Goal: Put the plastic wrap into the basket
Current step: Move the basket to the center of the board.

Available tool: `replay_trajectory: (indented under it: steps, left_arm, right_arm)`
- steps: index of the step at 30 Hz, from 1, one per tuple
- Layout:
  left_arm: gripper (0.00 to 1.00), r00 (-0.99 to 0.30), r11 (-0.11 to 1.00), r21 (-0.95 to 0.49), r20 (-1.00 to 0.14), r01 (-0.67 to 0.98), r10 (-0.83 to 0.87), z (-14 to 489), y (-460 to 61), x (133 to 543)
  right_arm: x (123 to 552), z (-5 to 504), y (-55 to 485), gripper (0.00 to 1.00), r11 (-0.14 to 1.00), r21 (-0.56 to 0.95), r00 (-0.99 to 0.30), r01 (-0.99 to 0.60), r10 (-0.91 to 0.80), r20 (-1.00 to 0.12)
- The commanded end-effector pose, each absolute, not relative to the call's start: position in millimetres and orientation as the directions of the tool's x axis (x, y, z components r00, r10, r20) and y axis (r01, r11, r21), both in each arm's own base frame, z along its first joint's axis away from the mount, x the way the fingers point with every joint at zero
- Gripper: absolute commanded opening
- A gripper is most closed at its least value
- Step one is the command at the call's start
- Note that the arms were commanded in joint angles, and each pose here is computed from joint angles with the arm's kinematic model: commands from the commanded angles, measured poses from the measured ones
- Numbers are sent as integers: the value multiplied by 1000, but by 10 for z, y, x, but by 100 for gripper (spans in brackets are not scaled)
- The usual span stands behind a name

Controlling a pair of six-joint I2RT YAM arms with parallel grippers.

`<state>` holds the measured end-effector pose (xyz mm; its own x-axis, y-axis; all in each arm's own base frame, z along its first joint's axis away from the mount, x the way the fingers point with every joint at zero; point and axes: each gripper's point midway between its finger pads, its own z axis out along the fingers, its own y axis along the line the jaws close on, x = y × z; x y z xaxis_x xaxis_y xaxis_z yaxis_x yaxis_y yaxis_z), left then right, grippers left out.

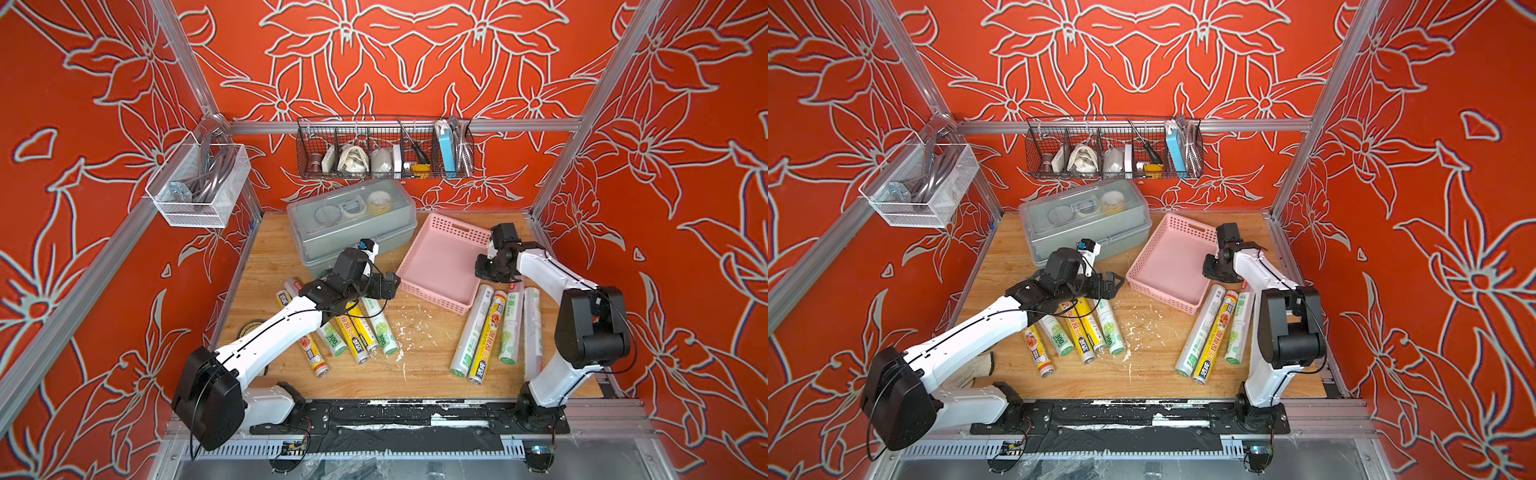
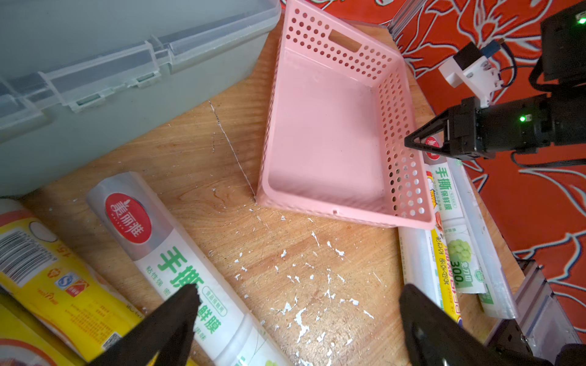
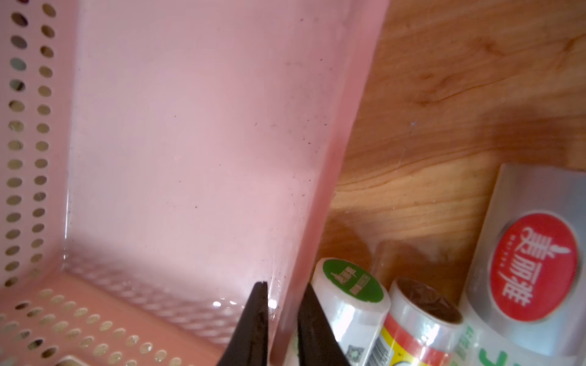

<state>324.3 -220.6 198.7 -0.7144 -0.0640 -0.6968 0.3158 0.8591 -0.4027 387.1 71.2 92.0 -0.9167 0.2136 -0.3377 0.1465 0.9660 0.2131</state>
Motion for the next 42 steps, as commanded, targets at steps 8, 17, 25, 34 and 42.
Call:
replay_trajectory:
  steps: [8,17,25,34,42]
  left_arm:
    - [98,-734,879,-388,-676,278,-67,1962,-2124,3179]
    - [98,-751,887,-361,-660,286,-26,1789,-2246,3376]
    - [90,-791,923,-265,-609,277,63,1358,-2527,3997]
    - [74,-816,936,-232,-572,263,88,993,-2639,4278]
    - [56,-821,922,-296,-569,252,42,972,-2625,4119]
  right_arm:
    - [3446,1005,952,18,979,193,-941,67,126,-313]
    - [3225,882,1026,18,982,183,-956,42,92,-278]
    - [3016,878,994,18,986,165,-960,32,76,-269]
    - [2780,1278,900,37,986,165,-949,32,82,-306]
    - [2497,1345,513,44,985,46,-939,164,170,-298]
